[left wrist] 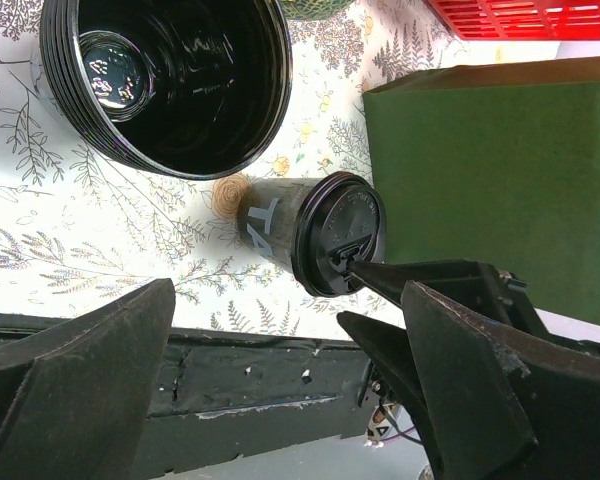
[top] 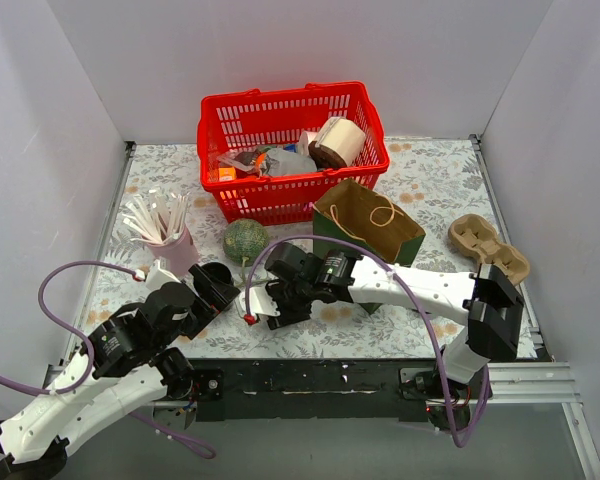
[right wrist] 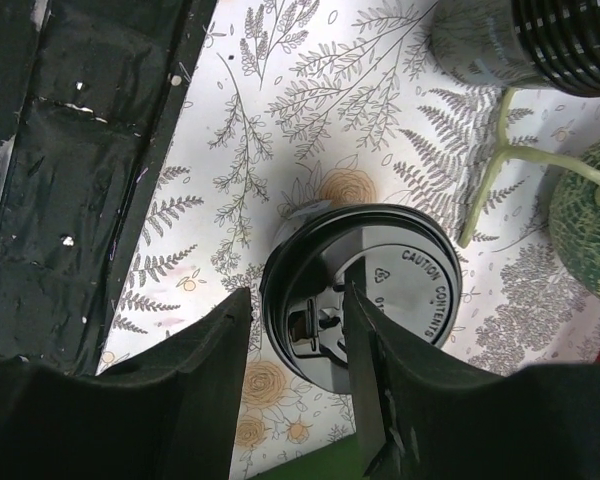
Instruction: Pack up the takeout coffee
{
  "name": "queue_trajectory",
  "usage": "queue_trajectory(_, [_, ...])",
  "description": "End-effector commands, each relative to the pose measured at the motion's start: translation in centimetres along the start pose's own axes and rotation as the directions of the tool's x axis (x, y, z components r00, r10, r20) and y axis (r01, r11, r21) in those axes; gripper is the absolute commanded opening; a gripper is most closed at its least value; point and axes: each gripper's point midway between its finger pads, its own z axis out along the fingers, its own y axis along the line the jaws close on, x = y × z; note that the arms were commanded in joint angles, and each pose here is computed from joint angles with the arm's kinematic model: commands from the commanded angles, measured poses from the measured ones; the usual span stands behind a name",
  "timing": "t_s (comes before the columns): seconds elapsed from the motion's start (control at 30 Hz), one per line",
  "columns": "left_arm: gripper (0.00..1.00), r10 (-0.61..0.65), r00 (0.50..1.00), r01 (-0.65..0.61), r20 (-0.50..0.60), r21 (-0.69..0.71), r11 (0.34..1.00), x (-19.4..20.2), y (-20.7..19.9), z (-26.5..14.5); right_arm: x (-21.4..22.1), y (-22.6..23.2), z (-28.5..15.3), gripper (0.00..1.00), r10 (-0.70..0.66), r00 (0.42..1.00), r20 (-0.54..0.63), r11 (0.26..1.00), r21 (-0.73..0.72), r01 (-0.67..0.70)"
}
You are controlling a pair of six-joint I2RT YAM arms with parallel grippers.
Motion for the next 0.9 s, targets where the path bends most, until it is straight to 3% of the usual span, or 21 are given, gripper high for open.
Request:
queue_trajectory(0.0, [0.98,-0.061,0.998,0.061,0.012,0.009,0.998,-0.3,-0.2,-0.1,0.0,-0.2,0.1,0.49,-0.007,1.0,-0.015,1.0,-0.011,0.007])
queue_trajectory(0.1, [0.98,-0.063,0.998,0.063,0.014,0.011,0.998,-0.3,-0.2,-0.2,0.4,-0.1,0.3,0.47,0.004,1.0,-0.025,1.0,-0.017,-0.004])
queue_trajectory(0.27, [0.98,-0.057,0.998,0.057,0.01,0.007,0.998,-0.2,-0.2,-0.1,0.6,0.1,0.3,0.36,0.015,1.0,-0.027,1.0,-0.023,-0.015])
queue_trajectory(0.87, [0.98,-0.053,0.999,0.053,0.008,0.006,0.999,-0.2,-0.4,0.0,1.6,-2.6,-0.3,0.36,0.079,0.994,-0.072,0.987,0.143,-0.068])
